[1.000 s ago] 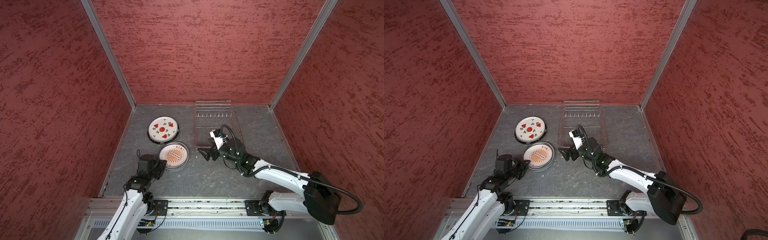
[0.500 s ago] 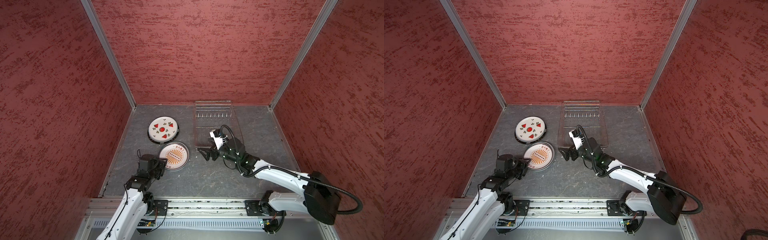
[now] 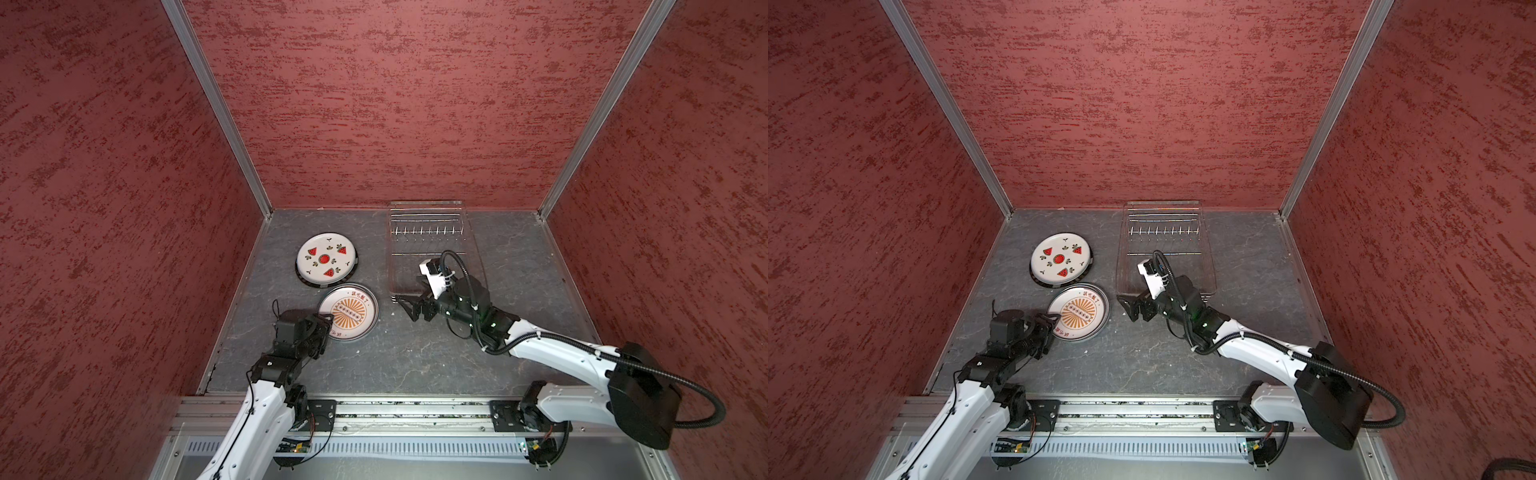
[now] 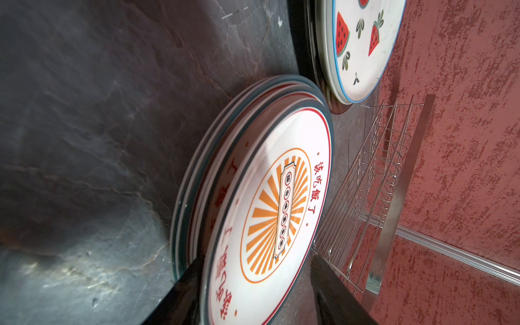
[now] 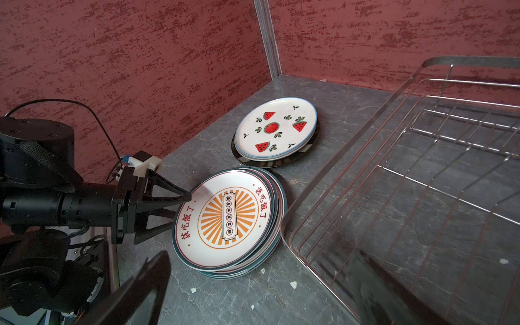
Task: Unload the plates from the dish rack
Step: Place the plate among the plates.
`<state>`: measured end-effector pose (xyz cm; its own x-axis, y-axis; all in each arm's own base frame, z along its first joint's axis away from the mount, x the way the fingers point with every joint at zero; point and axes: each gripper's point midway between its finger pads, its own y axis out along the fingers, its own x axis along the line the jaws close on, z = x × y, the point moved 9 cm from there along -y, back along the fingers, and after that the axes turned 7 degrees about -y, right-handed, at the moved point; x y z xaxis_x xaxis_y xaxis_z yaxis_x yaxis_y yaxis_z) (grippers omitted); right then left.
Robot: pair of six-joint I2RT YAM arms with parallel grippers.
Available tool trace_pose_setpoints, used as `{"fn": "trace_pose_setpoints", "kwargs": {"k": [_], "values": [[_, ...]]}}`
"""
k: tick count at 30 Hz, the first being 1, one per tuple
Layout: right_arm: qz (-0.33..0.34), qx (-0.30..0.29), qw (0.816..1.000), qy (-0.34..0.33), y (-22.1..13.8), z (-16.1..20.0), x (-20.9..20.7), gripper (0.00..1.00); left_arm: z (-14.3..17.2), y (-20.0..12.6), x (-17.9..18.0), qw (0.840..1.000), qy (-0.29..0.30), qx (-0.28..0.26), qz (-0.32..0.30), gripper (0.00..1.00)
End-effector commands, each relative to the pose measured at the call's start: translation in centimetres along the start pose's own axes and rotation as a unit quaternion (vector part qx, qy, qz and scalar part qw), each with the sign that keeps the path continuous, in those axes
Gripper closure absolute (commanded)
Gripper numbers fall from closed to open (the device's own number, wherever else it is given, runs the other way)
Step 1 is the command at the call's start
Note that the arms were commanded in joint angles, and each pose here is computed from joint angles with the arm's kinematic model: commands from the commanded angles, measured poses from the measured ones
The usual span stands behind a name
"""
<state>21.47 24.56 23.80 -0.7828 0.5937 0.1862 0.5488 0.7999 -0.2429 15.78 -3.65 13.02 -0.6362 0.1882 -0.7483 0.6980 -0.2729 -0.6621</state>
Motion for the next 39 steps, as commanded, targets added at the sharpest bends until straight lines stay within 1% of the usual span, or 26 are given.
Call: {"fn": "trace_pose_setpoints", "kwargs": {"k": [1,3,9,16,26,27,29,32,34,36,39], "values": [[0.004,-0.023,1.0,-0.014,0.0,-1.8,0.3,0.01,-0.6,0.0,-0.1,0.999,0.005,-0.031,-0.014,0.39],[0.004,-0.024,1.0,-0.015,0.0,-1.8,0.4,0.01,-0.8,0.0,-0.1,0.999,0.006,-0.042,-0.02,0.39],[0.009,-0.02,1.0,-0.015,0.0,-1.5,0.3,0.01,-0.8,0.0,-0.2,0.999,0.004,-0.044,-0.02,0.39],[0.008,-0.02,1.0,-0.016,0.1,-1.5,0.3,0.01,-1.3,-0.7,-0.3,0.997,0.005,-0.078,-0.02,0.39],[0.008,-0.021,1.0,-0.018,-0.2,-1.5,0.3,0.01,-1.8,-1.4,-1.2,0.995,0.012,-0.099,-0.013,0.39],[0.008,-0.022,1.0,-0.018,-0.3,-1.4,0.3,0.01,-1.6,-1.4,-1.2,0.995,0.013,-0.094,-0.01,0.39],[0.013,-0.023,0.999,-0.019,-0.4,-1.4,0.3,0.01,-1.2,-1.3,-1.2,0.998,0.013,-0.067,-0.006,0.39],[0.024,-0.024,0.999,-0.018,-0.5,-1.5,0.1,0.01,-0.3,-1.0,-0.6,1.0,-0.005,-0.017,-0.013,0.39],[0.025,-0.023,0.999,-0.018,-0.4,-1.4,0.1,0.01,0.4,-0.9,-0.1,1.0,-0.016,0.002,-0.02,0.39],[0.023,-0.026,0.999,-0.016,-0.4,-1.5,0.1,0.01,1.0,-0.9,0.1,1.0,-0.011,0.01,-0.019,0.39],[0.021,-0.026,0.999,-0.014,-0.4,-1.6,0.1,0.01,1.3,-1.3,-0.1,1.0,-0.004,0.002,-0.013,0.39]]}}
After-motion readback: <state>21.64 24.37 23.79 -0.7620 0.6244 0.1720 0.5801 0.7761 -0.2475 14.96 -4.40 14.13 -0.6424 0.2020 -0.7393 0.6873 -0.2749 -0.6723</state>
